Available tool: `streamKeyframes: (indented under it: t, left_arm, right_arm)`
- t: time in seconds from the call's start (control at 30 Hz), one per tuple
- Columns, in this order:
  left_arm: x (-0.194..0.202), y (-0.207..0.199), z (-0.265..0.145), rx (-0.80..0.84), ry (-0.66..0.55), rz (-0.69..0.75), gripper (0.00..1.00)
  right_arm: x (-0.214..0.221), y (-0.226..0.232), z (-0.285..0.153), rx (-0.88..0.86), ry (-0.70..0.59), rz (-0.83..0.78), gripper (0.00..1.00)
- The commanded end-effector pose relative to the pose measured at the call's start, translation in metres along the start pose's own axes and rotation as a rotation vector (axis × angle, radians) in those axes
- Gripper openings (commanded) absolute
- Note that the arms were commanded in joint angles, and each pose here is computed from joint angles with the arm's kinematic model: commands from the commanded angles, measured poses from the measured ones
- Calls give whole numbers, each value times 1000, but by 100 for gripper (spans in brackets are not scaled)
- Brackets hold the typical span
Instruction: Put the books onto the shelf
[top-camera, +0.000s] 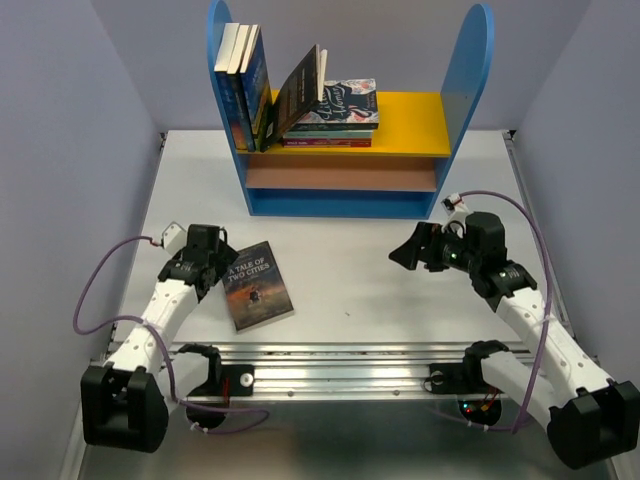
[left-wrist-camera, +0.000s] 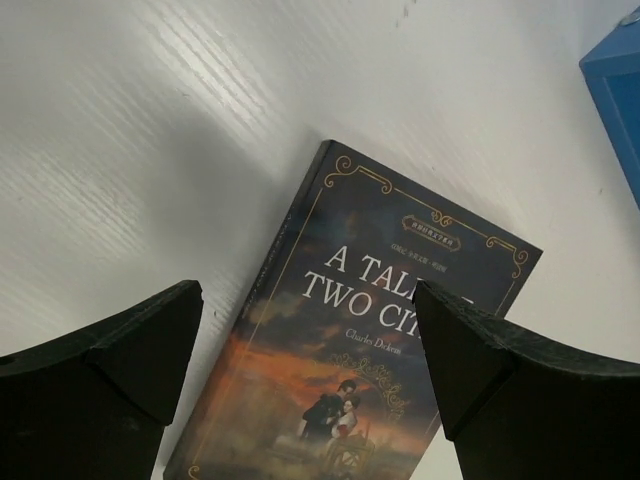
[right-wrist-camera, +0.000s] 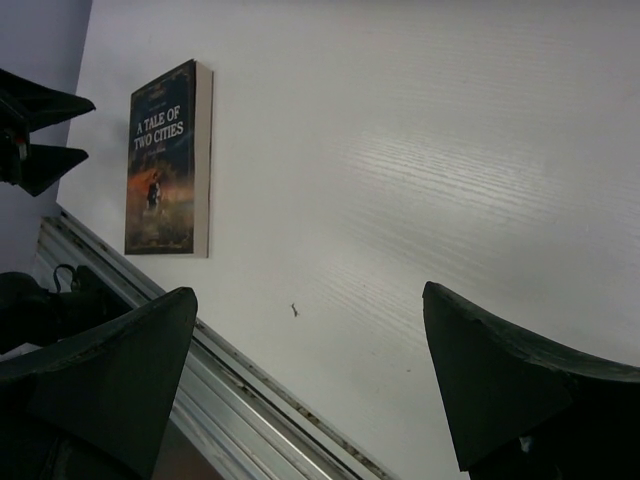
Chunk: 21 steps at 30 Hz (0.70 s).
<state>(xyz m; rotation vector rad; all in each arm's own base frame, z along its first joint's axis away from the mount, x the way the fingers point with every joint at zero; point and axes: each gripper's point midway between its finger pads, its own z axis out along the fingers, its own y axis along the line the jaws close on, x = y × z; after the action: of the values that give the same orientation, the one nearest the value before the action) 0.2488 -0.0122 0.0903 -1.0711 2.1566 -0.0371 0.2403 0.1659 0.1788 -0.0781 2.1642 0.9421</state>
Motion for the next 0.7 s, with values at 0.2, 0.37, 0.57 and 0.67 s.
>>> streamKeyframes:
  t: [0.2,0.37,0.57,0.67]
  left_arm:
    - [43,-26,32,137,219,50,99]
    - [48,-20,35,115,232,60,98]
    - [39,-3,35,27,177,42,98]
    - [38,7,35,-33,177,49,98]
  right_arm:
    - [-2,-4,14,-9,-10,3,100]
    - [0,-7,14,4,4,-2,100]
    - [1,-6,11,4,-2,0,100]
    - [1,-6,11,3,3,-1,100]
